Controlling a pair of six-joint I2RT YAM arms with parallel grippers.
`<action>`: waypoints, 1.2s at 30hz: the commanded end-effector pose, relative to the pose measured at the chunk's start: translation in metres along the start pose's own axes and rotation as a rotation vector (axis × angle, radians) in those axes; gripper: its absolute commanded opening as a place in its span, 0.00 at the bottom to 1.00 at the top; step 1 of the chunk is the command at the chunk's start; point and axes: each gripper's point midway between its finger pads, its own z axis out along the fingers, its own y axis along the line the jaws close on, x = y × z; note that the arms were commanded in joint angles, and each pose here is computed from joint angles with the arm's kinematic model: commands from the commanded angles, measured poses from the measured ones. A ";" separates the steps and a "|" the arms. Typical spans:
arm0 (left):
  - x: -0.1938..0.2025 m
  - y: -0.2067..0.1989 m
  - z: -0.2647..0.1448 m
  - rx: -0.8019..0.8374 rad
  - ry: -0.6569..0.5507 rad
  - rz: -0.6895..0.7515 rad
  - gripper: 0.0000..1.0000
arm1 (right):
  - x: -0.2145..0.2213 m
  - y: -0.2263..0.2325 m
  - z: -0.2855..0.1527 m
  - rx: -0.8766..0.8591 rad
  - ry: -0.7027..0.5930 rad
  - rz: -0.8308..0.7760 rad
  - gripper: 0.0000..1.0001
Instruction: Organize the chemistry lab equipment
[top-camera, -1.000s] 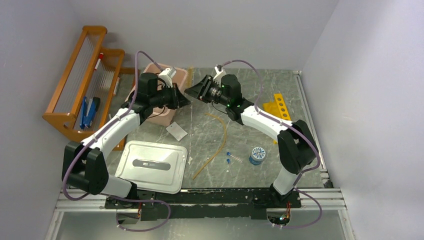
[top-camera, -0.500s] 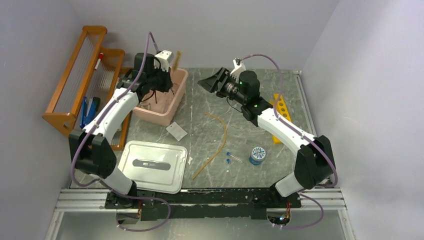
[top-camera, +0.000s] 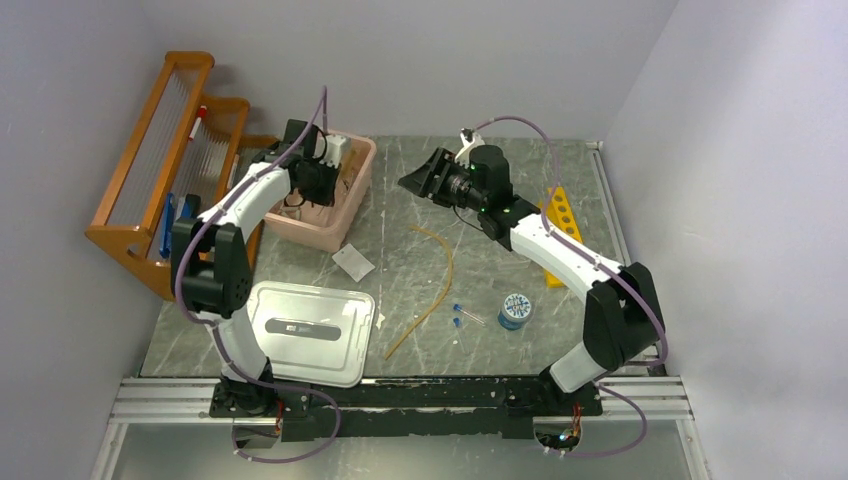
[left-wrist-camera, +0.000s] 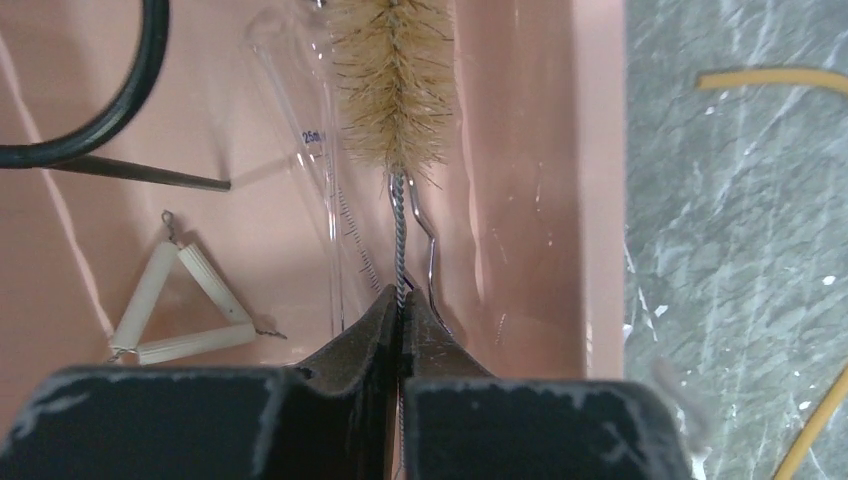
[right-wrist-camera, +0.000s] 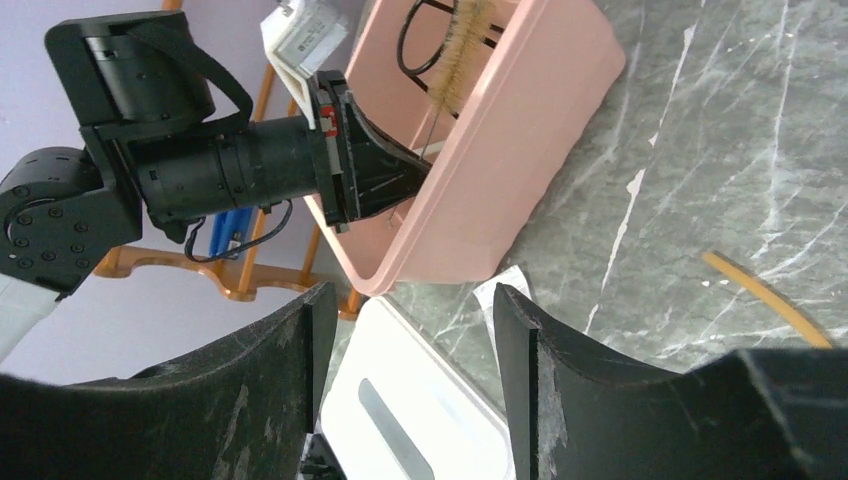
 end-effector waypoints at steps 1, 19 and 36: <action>0.005 0.009 0.004 -0.037 0.056 0.012 0.09 | -0.004 -0.003 0.004 0.013 0.006 -0.025 0.62; -0.069 -0.028 -0.087 0.058 -0.257 -0.090 0.43 | 0.090 -0.064 0.037 0.256 0.224 -0.187 0.62; -0.061 -0.043 -0.201 0.012 -0.621 -0.296 0.61 | 0.208 -0.079 0.086 0.400 0.456 -0.471 0.75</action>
